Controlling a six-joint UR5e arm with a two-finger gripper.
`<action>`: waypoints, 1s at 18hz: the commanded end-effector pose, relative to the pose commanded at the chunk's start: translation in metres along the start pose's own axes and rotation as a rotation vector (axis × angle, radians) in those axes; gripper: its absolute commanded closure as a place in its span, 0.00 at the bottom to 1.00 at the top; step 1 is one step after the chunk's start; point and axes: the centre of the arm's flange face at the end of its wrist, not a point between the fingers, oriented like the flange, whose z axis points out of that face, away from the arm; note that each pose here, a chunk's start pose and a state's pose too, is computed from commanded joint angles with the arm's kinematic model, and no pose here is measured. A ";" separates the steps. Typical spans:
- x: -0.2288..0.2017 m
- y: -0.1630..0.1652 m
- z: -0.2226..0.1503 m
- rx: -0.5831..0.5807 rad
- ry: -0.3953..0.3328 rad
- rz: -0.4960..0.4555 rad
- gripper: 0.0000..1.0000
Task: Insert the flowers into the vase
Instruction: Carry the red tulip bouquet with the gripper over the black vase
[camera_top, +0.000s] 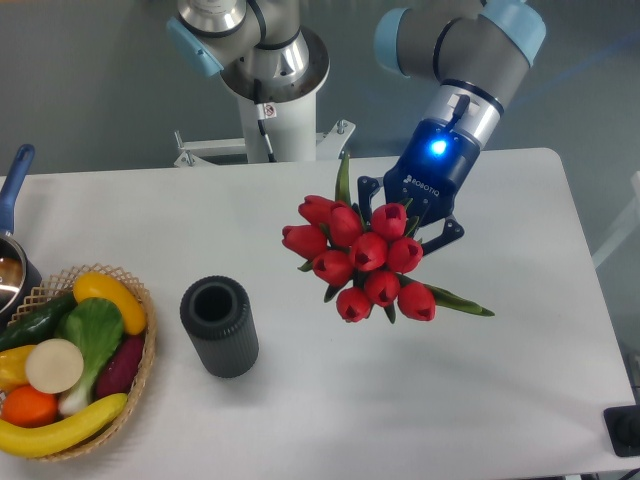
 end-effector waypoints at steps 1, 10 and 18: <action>0.000 0.000 0.001 0.000 0.001 0.002 0.86; 0.010 0.002 0.023 0.082 0.085 0.048 0.86; 0.044 -0.010 0.072 0.259 0.268 0.132 0.86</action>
